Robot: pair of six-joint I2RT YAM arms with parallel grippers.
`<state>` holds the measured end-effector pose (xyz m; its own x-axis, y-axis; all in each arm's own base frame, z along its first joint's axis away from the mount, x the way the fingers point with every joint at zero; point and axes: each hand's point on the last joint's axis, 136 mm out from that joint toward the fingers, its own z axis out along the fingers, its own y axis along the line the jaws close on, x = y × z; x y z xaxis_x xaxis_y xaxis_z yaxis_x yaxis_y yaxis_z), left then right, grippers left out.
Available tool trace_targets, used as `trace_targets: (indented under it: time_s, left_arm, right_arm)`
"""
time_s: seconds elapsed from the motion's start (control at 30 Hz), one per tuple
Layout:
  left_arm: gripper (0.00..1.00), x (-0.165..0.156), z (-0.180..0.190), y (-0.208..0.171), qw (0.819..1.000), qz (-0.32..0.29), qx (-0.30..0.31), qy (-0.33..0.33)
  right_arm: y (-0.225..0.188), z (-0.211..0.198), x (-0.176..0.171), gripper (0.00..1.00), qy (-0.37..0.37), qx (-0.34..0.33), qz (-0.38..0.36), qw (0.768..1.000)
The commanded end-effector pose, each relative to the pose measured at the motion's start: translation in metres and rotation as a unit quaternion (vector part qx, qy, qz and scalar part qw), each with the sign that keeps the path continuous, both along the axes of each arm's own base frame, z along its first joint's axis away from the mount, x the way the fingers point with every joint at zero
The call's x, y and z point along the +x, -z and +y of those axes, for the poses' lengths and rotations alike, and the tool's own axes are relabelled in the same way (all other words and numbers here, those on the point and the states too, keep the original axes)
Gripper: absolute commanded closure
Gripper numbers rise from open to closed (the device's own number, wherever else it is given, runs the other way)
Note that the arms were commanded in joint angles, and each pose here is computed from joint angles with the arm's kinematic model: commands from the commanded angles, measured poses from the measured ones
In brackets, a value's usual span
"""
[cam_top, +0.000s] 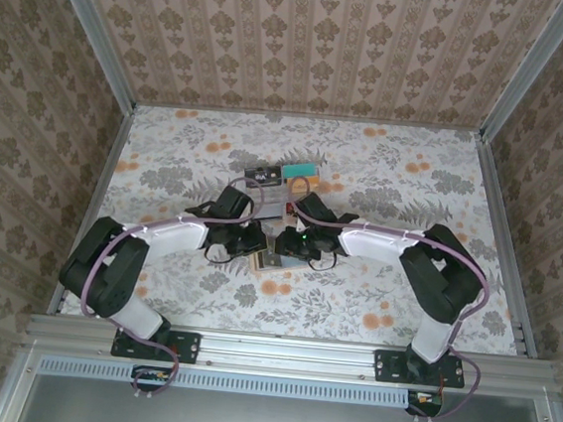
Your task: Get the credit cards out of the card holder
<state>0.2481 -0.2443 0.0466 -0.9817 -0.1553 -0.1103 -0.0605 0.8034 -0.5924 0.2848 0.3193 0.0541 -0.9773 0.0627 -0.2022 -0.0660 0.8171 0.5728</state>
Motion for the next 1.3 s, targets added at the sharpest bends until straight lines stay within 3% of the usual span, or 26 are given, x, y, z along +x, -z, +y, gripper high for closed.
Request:
trace_targets:
  time_s: [0.0, 0.23, 0.6, 0.9, 1.07, 1.27]
  left_arm:
    - [0.88, 0.001, 0.001, -0.008, 1.0, -0.005, -0.007, 0.01]
    - [0.59, 0.004, -0.035, -0.029, 0.993, -0.012, -0.105, 0.043]
    - [0.45, 0.013, -0.068, -0.044, 0.986, -0.023, -0.152, 0.062]
    - [0.44, 0.02, -0.036, -0.031, 0.996, -0.033, -0.077, 0.025]
    - [0.52, 0.016, -0.015, -0.024, 0.998, -0.027, -0.049, 0.002]
    - [0.62, 0.012, -0.016, -0.015, 0.999, -0.01, -0.048, -0.001]
  right_arm:
    - [-0.042, 0.006, 0.009, 0.59, 0.003, 0.064, -0.042, 0.997]
    - [-0.062, -0.02, 0.015, 0.54, 0.044, 0.056, -0.09, 0.993]
    - [-0.073, -0.068, 0.019, 0.53, 0.103, -0.003, -0.146, 0.984]
    - [-0.068, -0.063, 0.017, 0.55, 0.076, -0.024, -0.139, 0.987]
    - [-0.05, -0.047, 0.012, 0.62, 0.043, -0.057, -0.114, 0.991]
    - [-0.025, -0.032, 0.008, 0.69, 0.017, -0.09, -0.083, 0.992]
